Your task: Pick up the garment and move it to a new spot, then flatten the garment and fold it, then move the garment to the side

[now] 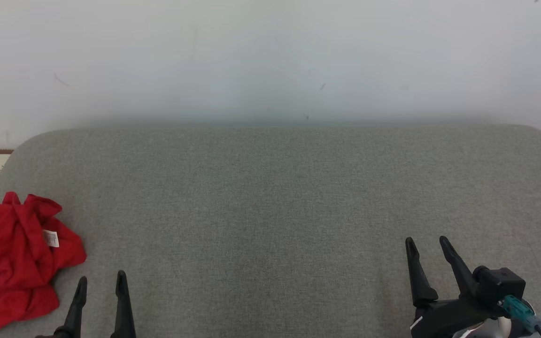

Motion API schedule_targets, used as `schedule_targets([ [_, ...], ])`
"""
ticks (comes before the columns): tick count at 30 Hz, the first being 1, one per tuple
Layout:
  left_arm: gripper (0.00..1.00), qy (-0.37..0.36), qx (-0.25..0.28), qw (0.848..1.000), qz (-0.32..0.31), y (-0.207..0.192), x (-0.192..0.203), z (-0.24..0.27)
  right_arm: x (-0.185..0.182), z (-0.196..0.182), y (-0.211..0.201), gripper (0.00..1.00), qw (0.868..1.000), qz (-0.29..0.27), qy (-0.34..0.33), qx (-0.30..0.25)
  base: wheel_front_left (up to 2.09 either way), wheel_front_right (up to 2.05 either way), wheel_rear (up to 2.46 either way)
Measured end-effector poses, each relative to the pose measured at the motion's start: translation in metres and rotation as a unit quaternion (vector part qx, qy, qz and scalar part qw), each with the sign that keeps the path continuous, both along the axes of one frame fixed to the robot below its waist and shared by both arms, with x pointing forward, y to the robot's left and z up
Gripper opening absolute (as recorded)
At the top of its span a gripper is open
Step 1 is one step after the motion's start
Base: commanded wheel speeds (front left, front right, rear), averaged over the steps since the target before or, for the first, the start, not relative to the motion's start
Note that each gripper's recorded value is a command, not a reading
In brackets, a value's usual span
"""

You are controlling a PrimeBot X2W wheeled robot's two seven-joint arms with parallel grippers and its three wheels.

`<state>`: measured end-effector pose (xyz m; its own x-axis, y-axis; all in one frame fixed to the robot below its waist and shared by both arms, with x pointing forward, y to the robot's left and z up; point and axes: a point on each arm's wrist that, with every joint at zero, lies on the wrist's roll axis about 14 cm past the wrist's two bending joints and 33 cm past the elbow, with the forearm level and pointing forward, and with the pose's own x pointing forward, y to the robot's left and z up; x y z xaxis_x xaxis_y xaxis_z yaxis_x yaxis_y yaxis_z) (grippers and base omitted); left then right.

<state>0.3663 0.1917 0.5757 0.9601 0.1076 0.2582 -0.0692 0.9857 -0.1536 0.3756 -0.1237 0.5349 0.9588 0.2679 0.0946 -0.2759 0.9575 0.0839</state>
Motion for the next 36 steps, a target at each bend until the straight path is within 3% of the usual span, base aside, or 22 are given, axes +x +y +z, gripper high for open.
schedule_targets([
  [16, 1.00, -0.032, 0.057, 0.998, 0.011, -0.003, -0.003, 0.016, -0.003, 0.005, 0.004, 1.00, 0.999, 0.005, -0.020, -0.044, 0.00, 0.00, 0.00],
  [36, 1.00, -0.031, 0.059, 0.998, 0.013, -0.001, -0.006, 0.014, -0.003, 0.007, 0.002, 1.00, 1.000, -0.002, -0.013, -0.006, 0.00, 0.00, 0.00],
])
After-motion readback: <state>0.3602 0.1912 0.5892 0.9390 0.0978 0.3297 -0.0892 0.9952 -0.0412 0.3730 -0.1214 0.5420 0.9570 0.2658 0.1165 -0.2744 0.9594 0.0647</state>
